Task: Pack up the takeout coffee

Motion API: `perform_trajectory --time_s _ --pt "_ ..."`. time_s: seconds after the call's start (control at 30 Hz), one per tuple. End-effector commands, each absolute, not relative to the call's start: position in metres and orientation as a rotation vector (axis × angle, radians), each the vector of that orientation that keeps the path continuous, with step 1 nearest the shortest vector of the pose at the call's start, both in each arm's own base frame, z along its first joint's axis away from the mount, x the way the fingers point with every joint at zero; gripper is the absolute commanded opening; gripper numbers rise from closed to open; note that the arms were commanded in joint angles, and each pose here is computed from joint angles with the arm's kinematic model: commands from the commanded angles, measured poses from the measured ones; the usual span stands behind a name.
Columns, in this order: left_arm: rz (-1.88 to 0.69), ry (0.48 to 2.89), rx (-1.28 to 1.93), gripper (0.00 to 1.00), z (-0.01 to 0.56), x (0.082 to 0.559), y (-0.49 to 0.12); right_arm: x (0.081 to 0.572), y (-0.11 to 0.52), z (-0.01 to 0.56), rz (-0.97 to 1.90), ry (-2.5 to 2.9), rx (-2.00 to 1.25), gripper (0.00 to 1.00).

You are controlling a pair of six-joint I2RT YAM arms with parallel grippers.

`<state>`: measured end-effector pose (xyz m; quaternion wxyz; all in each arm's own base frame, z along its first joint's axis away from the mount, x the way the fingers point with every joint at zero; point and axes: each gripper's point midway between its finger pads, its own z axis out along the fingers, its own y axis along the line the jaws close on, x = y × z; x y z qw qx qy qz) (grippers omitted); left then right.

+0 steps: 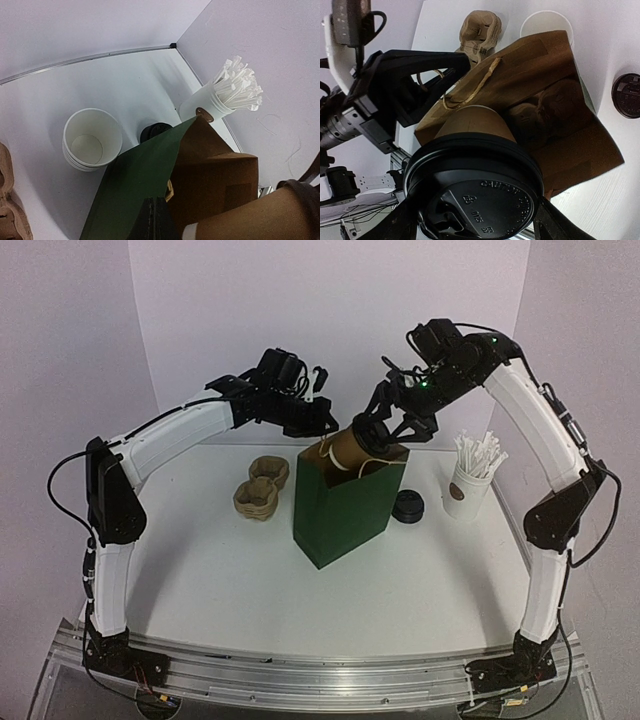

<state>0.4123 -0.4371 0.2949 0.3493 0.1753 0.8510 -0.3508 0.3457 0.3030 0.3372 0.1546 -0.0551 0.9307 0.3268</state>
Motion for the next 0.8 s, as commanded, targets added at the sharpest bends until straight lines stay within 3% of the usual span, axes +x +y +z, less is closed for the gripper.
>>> perform_trajectory --time_s 0.0,0.77 --pt "-1.044 2.068 0.501 0.00 0.353 0.394 -0.438 0.335 0.301 0.316 0.866 2.758 -0.191 0.75" --pt "-1.113 2.126 0.514 0.00 0.334 0.386 -0.445 0.336 0.325 0.277 0.770 2.834 -0.266 0.75"
